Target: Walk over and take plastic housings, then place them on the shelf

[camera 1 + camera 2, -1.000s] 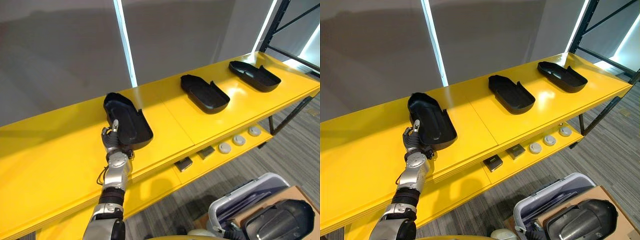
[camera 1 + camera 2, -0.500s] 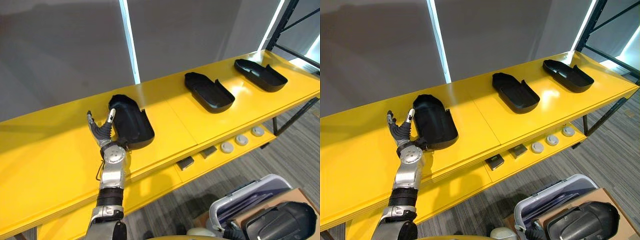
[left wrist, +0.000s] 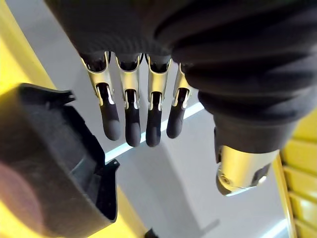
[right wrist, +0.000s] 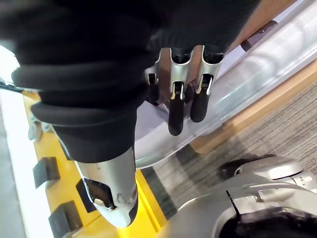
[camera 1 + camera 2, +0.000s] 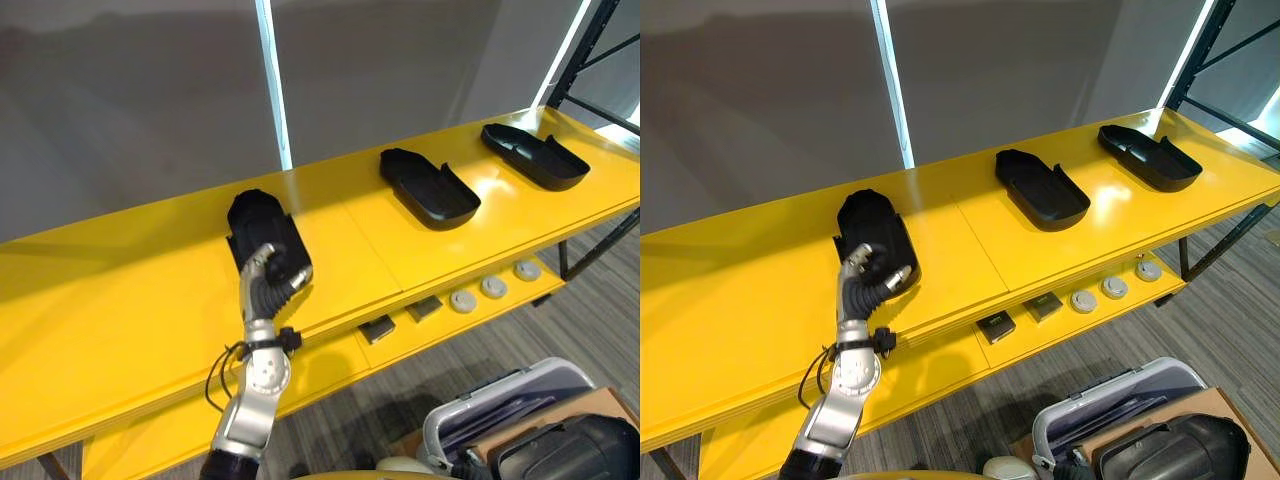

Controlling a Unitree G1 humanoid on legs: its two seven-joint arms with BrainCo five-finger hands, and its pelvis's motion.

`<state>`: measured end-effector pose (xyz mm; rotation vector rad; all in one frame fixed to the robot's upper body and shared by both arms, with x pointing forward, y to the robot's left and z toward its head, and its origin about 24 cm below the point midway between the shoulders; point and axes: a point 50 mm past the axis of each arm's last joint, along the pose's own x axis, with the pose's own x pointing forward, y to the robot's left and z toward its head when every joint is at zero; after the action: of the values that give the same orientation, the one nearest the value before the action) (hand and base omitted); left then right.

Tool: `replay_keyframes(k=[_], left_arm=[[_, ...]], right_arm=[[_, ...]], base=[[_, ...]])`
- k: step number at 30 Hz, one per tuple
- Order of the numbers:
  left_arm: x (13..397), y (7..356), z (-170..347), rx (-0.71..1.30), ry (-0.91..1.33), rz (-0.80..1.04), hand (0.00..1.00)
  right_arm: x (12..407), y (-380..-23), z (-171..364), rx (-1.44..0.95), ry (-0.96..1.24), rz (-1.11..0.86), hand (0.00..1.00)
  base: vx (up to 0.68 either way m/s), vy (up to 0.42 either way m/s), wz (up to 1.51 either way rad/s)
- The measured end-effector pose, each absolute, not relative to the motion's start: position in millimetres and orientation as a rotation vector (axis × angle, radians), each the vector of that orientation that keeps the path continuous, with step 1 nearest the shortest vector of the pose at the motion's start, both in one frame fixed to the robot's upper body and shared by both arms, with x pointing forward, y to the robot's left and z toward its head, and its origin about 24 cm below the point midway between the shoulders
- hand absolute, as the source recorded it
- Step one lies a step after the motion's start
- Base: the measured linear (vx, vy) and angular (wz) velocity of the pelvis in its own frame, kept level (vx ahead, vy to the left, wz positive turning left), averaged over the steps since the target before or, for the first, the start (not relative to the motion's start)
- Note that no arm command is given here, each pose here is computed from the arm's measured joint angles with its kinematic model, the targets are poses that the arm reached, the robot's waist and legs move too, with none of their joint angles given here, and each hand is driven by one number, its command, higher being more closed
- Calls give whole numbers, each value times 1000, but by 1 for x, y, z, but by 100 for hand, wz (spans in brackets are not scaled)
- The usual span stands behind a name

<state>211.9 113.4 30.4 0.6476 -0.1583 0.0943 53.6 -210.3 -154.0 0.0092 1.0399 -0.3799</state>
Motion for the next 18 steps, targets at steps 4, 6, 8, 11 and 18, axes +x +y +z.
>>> replay_keyframes(k=[4,6,8,11,18], left_arm=[[207,108,11,685,-84,13,100],[206,107,8,690,-72,-3,100],[206,107,1,698,-43,-23,100],[210,106,0,705,-38,-26,100],[231,111,5,730,-48,5,100]], right_arm=[[49,-211,-155,6,1054,-379,0],[50,-210,-155,6,1054,-378,0],[50,-210,-155,7,1053,-377,0],[50,-210,-156,5,1056,-377,0],[52,-210,-156,0,1064,-369,0]], base=[[0,0,0],[0,0,0],[35,-17,-4],[33,-15,-1],[10,-8,-4]])
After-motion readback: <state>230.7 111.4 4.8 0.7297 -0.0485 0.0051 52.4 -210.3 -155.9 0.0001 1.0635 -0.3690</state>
